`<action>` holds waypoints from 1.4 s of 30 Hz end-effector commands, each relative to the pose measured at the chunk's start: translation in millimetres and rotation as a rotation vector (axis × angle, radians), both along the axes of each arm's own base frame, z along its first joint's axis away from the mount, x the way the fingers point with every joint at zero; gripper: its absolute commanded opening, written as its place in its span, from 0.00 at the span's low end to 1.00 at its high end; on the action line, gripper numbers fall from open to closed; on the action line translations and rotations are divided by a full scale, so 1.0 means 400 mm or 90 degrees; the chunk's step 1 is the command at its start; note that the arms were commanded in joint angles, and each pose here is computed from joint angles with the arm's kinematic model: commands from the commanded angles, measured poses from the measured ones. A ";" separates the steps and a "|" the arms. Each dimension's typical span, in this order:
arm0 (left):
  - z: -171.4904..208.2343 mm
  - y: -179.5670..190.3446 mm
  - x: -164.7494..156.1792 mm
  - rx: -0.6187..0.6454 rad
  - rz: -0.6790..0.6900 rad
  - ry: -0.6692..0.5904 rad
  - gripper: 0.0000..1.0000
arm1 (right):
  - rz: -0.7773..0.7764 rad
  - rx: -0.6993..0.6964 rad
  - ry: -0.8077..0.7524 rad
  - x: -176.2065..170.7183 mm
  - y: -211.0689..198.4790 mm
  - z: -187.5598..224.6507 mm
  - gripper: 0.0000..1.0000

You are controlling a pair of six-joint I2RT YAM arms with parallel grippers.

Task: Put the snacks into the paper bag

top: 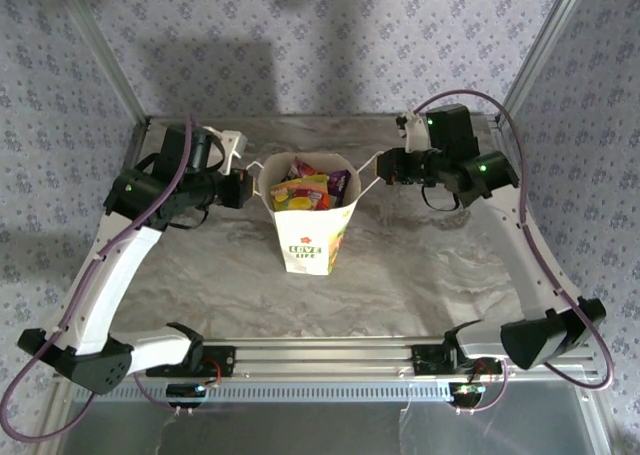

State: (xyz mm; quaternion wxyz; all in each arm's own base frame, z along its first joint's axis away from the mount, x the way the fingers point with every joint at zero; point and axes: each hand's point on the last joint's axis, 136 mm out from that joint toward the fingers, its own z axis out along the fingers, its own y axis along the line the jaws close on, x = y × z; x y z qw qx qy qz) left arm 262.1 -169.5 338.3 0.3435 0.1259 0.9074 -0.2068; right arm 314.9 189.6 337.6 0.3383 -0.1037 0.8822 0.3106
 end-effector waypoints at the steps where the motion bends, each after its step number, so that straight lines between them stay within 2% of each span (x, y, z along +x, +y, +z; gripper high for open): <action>1: 0.058 -0.006 0.005 -0.013 0.010 -0.040 0.07 | -0.017 0.012 -0.058 0.007 -0.021 0.074 0.00; 9: 0.056 0.001 0.012 0.010 0.024 -0.046 0.11 | -0.016 0.023 -0.076 0.005 -0.034 0.111 0.00; 14: 0.041 0.028 0.011 0.036 0.050 -0.040 0.21 | 0.005 0.043 -0.042 -0.026 -0.021 0.076 0.03; 16: 0.047 0.039 0.010 0.041 0.061 -0.048 0.26 | 0.007 0.045 -0.035 -0.038 -0.021 0.064 0.10; 18: 0.054 0.048 0.009 0.046 0.069 -0.056 0.35 | 0.003 0.038 -0.028 -0.051 -0.029 0.052 0.38; 20: 0.062 0.056 0.009 0.048 0.076 -0.063 0.39 | -0.001 0.021 -0.031 -0.062 -0.041 0.048 0.49; 24: 0.074 0.055 0.000 0.047 0.065 -0.069 0.40 | -0.029 -0.009 -0.075 -0.082 -0.080 0.074 0.68; 31: 0.128 0.079 -0.017 0.039 0.071 -0.120 0.45 | -0.090 -0.056 -0.132 -0.104 -0.153 0.124 0.79; 37: 0.166 0.141 -0.014 0.077 0.123 -0.146 0.47 | -0.161 -0.096 -0.166 -0.085 -0.223 0.134 0.84; 42: 0.124 0.208 0.036 0.094 0.176 -0.132 0.52 | -0.183 -0.161 -0.178 -0.043 -0.266 0.079 0.85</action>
